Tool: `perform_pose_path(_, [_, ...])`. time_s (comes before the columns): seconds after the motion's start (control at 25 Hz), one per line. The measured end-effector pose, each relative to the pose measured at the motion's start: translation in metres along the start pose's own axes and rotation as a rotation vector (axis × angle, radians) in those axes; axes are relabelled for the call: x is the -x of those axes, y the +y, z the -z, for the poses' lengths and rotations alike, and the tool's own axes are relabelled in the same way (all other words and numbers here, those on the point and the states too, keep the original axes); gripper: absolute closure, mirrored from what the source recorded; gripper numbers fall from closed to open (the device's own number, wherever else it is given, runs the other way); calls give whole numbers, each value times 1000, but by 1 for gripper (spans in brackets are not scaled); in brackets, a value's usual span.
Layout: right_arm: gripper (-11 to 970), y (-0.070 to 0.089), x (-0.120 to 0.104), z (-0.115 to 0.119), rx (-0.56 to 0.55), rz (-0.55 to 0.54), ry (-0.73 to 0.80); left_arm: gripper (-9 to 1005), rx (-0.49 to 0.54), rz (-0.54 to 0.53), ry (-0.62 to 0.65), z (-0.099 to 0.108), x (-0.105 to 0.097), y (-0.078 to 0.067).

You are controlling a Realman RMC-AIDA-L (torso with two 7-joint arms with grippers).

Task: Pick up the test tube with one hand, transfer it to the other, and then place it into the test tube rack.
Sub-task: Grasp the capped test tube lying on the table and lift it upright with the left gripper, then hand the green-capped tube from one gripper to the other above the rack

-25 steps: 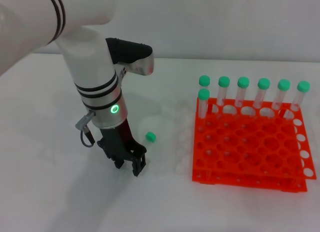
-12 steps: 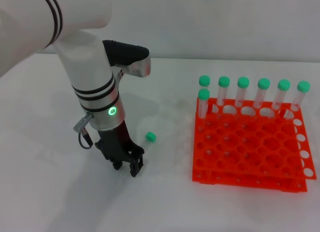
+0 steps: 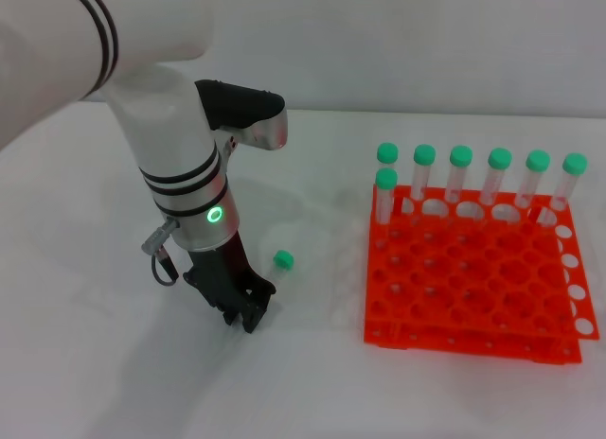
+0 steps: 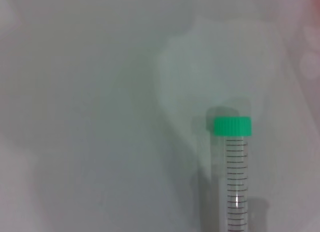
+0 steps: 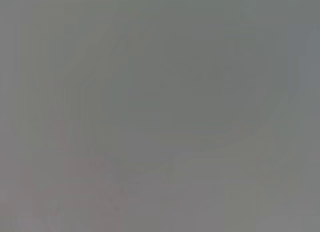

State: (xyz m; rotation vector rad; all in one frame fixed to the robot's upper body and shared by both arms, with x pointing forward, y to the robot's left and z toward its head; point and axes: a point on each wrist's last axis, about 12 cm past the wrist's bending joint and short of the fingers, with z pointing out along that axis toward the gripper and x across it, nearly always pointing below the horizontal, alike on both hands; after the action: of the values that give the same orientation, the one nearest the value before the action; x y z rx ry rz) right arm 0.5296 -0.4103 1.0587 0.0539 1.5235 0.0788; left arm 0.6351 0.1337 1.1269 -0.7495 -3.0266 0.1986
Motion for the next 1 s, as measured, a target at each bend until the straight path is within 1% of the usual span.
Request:
perform_pose_path(0.12, [263, 0, 0, 0, 0, 0, 0, 803, 0, -4, -3, -1, 0, -1])
perform_pose_path(0.24, [265, 0, 0, 0, -1, 0, 1, 803, 10, -4, -16, 1, 3, 1])
perform_pose_path(0.48, [269, 0, 0, 1, -2, 0, 1, 802, 77, 1, -126, 21, 19, 14])
perform_pose_path(0.52, [270, 0, 0, 1, -2, 0, 1, 802, 77, 1, -126, 21, 19, 14])
perform_pose_path(0.56, [271, 0, 0, 1, -1, 0, 1, 802, 97, 4, -202, 28, 29, 17])
perform_pose_path(0.68, [273, 0, 0, 1, -1, 0, 1, 802, 104, 12, -279, 33, 36, 22])
perform_pose_path(0.8, [275, 0, 0, 1, -2, -5, 2, 802, 100, 33, -395, 37, 45, 29])
perform_pose_path(0.88, [276, -1, -1, 1, -4, -8, 4, 802, 83, 52, -482, 36, 48, 36])
perform_pose_path(1.0, [279, -1, -1, 1, -5, -12, 4, 802, 57, 80, -585, 31, 47, 48])
